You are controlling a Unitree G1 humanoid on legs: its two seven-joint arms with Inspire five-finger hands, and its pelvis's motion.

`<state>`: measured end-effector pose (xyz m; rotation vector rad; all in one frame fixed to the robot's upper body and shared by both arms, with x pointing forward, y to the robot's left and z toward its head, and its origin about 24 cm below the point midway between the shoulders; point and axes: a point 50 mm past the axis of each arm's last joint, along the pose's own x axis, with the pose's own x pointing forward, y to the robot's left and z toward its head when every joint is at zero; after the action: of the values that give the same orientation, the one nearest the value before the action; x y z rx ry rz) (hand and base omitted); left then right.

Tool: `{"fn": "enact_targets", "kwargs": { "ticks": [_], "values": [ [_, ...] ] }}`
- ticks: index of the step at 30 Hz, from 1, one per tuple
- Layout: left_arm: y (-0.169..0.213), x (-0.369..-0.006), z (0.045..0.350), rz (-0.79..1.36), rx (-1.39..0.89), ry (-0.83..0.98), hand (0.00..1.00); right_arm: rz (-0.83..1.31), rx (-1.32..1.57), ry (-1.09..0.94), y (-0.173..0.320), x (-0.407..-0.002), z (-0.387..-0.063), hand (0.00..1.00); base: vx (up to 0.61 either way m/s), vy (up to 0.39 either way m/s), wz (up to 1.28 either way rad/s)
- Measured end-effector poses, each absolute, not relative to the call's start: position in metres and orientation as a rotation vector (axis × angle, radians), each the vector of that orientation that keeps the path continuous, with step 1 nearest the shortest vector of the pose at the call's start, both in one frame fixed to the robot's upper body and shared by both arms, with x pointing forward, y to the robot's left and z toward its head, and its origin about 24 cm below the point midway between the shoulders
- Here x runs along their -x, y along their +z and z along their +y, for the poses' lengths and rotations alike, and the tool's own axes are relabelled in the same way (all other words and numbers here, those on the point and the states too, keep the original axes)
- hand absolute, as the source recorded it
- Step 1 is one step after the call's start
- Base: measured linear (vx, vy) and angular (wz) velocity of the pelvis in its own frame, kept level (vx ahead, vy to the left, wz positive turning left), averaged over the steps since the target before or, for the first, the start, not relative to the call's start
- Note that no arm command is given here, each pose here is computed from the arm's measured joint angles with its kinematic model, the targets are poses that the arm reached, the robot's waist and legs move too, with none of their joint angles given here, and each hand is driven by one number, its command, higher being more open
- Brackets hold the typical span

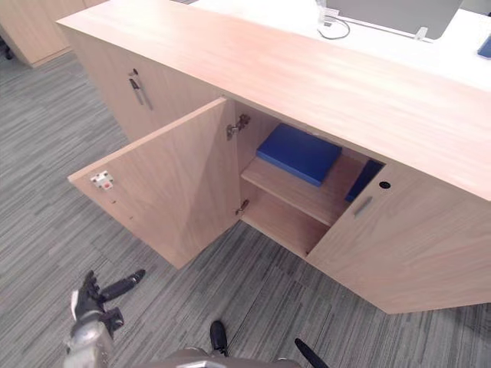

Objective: Walk over to the cabinet, pick up the folder, carry it to the office cabinet, place the folder inside the office cabinet, then close the office cabinet door

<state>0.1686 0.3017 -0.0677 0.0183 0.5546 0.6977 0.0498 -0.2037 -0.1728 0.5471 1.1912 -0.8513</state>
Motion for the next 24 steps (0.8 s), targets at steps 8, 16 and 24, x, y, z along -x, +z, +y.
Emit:
{"fn": "enact_targets", "kwargs": {
  "ticks": [8, 16, 24],
  "values": [
    [-0.031, -0.224, 0.332, 0.444, -0.011, 0.648, 1.0, 1.17, -0.511, -0.775, -0.171, -0.059, -0.21, 1.0, 0.08, -0.032, -0.07],
    [-0.041, -0.242, 0.334, 0.554, 0.122, 0.647, 1.0, 1.171, -0.457, -0.811, -0.167, -0.048, -0.237, 1.0, -0.04, -0.147, -0.07],
    [-0.014, -0.26, 0.35, 0.511, 0.064, 0.567, 1.0, 1.196, -0.486, -0.793, -0.17, -0.041, -0.226, 1.0, -0.02, -0.004, 0.01]
  ]
}}
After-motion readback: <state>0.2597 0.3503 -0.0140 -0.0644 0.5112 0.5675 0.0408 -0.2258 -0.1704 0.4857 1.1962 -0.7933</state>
